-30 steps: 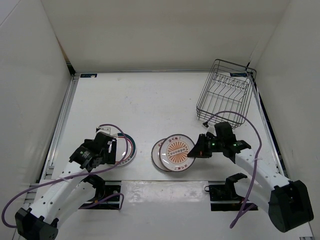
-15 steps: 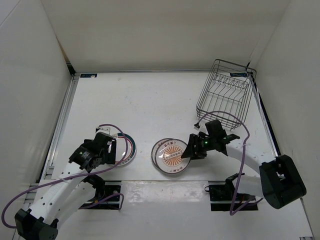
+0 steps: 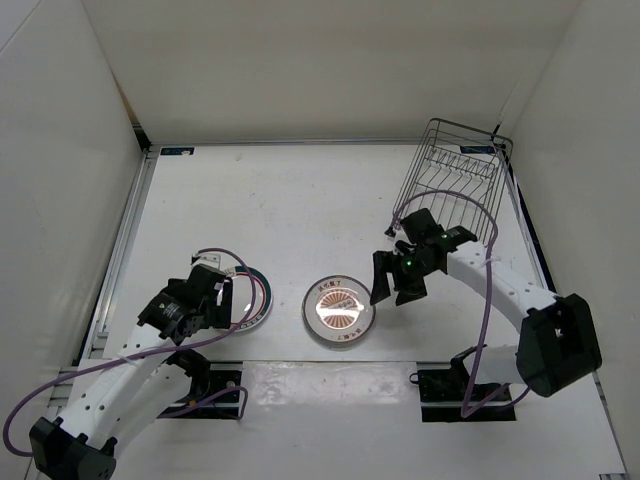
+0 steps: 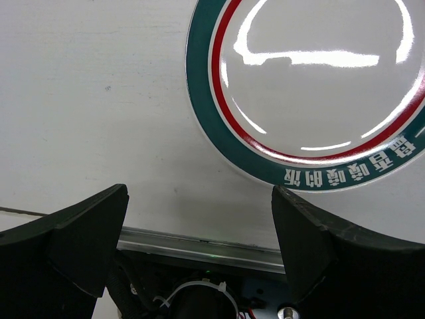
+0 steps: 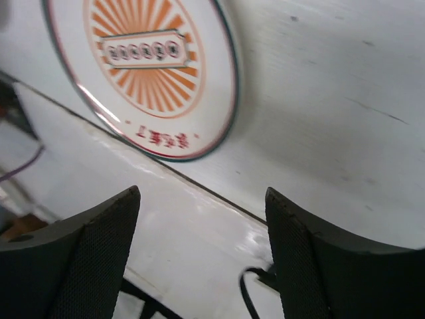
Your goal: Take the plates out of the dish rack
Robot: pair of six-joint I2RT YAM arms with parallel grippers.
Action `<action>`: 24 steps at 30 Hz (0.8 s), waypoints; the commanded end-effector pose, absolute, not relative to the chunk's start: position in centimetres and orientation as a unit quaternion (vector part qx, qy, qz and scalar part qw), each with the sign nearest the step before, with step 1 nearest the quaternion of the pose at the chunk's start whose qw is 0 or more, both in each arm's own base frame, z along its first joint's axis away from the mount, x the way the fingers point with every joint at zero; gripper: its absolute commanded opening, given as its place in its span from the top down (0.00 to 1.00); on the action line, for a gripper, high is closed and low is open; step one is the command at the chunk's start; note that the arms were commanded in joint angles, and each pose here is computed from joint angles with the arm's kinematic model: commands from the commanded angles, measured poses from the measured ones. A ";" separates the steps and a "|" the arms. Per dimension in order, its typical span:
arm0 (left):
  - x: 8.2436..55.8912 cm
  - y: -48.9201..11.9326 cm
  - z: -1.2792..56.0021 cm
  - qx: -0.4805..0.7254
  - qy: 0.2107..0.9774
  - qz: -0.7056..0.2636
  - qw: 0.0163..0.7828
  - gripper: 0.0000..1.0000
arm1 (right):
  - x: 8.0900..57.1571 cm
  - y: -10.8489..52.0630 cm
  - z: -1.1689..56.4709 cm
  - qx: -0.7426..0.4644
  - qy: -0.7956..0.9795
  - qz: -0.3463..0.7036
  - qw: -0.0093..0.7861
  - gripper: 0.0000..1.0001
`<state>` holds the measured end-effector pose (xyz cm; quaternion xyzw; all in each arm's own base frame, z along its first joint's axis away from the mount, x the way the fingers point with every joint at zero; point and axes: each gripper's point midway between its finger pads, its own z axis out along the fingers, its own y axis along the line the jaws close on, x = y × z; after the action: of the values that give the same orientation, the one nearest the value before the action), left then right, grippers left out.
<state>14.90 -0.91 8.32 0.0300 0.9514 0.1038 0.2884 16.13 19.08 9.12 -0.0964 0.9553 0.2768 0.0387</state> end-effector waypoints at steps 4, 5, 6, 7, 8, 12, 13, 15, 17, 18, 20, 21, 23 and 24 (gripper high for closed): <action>15.2 -0.9 8.9 0.025 0.949 0.105 0.295 0.00 | 16.4 13.9 12.0 -0.138 0.976 0.140 0.097 0.20; 15.3 -1.0 9.0 0.025 0.949 0.105 0.296 0.00 | 16.8 13.8 12.6 -0.138 0.973 0.138 0.119 0.20; 15.3 -1.0 9.0 0.026 0.949 0.105 0.295 0.00 | 17.2 13.9 13.1 -0.139 0.971 0.142 0.132 0.19; 15.3 -1.0 9.0 0.026 0.949 0.103 0.296 0.00 | 17.4 14.0 13.4 -0.140 0.970 0.144 0.140 0.19; 15.2 -1.0 8.9 0.027 0.950 0.103 0.295 0.00 | 17.2 14.4 13.6 -0.157 0.965 0.157 0.137 0.13; 15.5 -2.0 8.8 0.057 0.947 0.075 0.306 0.00 | 16.2 14.6 13.9 -0.179 0.963 0.167 0.109 0.13; 15.6 -3.1 9.0 0.066 0.945 0.044 0.318 0.00 | 15.9 14.9 13.9 -0.193 0.959 0.180 0.102 0.10; 16.0 -3.6 8.9 0.073 0.939 0.027 0.335 0.00 | 15.7 15.3 13.9 -0.199 0.955 0.194 0.107 0.10; 16.3 -4.1 9.0 0.075 0.934 0.013 0.348 0.00 | 15.4 15.1 13.9 -0.201 0.952 0.198 0.120 0.10; 16.2 -4.5 9.0 0.078 0.934 0.000 0.350 0.00 | 15.7 15.0 13.8 -0.199 0.952 0.192 0.129 0.10; 16.7 -5.4 9.1 0.083 0.926 -0.022 0.367 0.00 | 15.6 14.7 14.4 -0.200 0.951 0.189 0.139 0.10; 16.6 -6.1 9.1 0.086 0.925 -0.043 0.367 0.00 | 15.7 14.4 14.4 -0.201 0.953 0.179 0.142 0.10; 17.2 -7.1 9.5 0.107 0.915 -0.063 0.384 0.00 | 15.6 13.6 15.1 -0.203 0.954 0.166 0.145 0.10; 17.6 -8.0 10.0 0.126 0.905 -0.084 0.397 0.00 | 15.5 13.4 15.2 -0.210 0.953 0.160 0.146 0.10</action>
<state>16.24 -5.19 8.67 0.0842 0.9300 -0.0203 0.3572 15.71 14.36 14.08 -0.1930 0.9551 0.1795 0.1354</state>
